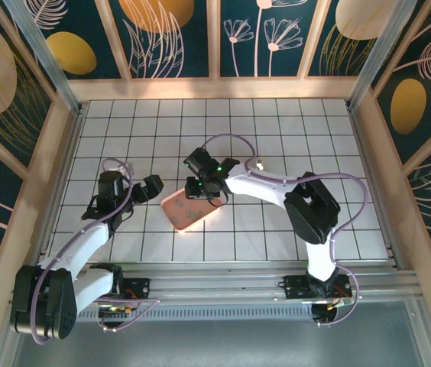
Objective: Load the staples into the stapler
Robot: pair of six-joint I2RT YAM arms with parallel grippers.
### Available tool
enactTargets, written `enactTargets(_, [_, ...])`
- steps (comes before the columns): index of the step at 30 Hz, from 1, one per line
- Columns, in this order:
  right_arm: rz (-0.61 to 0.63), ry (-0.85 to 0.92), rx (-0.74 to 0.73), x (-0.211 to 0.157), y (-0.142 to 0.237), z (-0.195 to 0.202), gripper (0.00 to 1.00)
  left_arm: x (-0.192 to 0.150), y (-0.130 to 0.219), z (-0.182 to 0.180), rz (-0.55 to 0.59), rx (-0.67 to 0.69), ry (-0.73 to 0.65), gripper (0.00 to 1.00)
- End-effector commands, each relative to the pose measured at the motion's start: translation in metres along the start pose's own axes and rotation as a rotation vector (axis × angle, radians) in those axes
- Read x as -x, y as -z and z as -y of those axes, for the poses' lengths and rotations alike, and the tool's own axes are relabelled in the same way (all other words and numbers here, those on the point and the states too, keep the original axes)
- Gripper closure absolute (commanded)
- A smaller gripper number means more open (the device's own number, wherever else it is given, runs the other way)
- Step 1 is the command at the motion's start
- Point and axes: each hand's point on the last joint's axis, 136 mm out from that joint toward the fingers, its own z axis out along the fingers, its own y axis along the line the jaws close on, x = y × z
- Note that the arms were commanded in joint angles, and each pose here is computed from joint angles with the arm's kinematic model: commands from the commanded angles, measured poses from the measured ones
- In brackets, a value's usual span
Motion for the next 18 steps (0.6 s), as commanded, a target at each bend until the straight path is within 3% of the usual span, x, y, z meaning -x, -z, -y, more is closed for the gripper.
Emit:
enactTargets(1, [-0.043, -0.031, 0.031, -0.002, -0.008, -0.021, 0.68, -0.006, 0.006, -0.022, 0.01, 0.051, 0.093, 0.05])
enactTargets(9, [-0.049, 0.141, -0.081, 0.006, -0.037, -0.025, 0.67, -0.002, 0.014, -0.038, 0.032, 0.065, 0.144, 0.05])
enactTargets(18, [-0.122, 0.099, -0.15, -0.02, -0.036, -0.01, 0.68, -0.006, 0.011, -0.04, 0.012, 0.064, 0.137, 0.05])
